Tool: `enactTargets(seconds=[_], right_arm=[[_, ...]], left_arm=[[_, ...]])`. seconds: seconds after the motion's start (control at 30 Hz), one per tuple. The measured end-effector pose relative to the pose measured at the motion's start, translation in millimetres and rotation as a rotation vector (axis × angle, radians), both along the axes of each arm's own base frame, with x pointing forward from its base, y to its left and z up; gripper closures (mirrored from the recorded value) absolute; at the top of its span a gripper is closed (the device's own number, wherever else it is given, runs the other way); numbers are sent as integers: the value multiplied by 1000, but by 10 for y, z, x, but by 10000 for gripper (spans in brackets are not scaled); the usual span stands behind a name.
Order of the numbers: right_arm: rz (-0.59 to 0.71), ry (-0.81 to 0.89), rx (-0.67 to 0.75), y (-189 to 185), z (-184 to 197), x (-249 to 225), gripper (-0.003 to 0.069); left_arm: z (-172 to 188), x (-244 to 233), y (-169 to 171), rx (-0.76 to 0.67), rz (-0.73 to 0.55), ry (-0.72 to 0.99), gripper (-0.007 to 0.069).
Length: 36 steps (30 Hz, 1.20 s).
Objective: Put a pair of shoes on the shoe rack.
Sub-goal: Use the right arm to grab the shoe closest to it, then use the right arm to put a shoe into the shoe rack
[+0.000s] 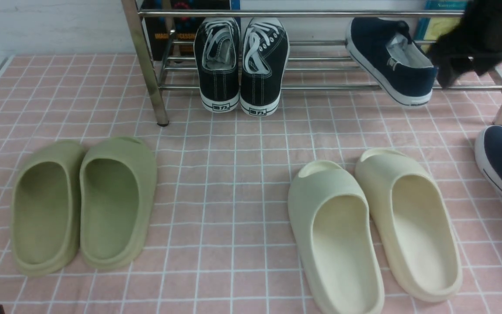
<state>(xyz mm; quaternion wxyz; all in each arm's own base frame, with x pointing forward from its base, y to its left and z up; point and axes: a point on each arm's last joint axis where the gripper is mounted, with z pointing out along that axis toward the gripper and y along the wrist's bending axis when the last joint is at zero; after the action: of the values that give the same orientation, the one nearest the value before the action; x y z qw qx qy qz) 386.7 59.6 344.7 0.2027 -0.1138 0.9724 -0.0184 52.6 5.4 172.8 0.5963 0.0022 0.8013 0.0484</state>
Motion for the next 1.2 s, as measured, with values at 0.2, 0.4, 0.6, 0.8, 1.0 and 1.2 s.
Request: enactTargets(seconds=[0.2,0.4,0.6,0.8,1.0,1.2], right_arm=[[-189,174,-7,-488,-590,-567,192],[-267,227,-38,-760,-1040,-699,192],[-254,255,-92,-814,-1315,-640,239],[-260,278,-137,-856,-1571,-532,433],[-279,240,-124,-852,-1485,-526,650],[-234,150,-79,-620,-942,-524,650]], left_arm=[[0,0,0,0,0,0,389],[0,0,0,0,0,0,389],[0,0,0,0,0,0,389],[0,0,0,0,0,0,389],[0,0,0,0,0,0,389],[0,0,0,0,0,0,389]])
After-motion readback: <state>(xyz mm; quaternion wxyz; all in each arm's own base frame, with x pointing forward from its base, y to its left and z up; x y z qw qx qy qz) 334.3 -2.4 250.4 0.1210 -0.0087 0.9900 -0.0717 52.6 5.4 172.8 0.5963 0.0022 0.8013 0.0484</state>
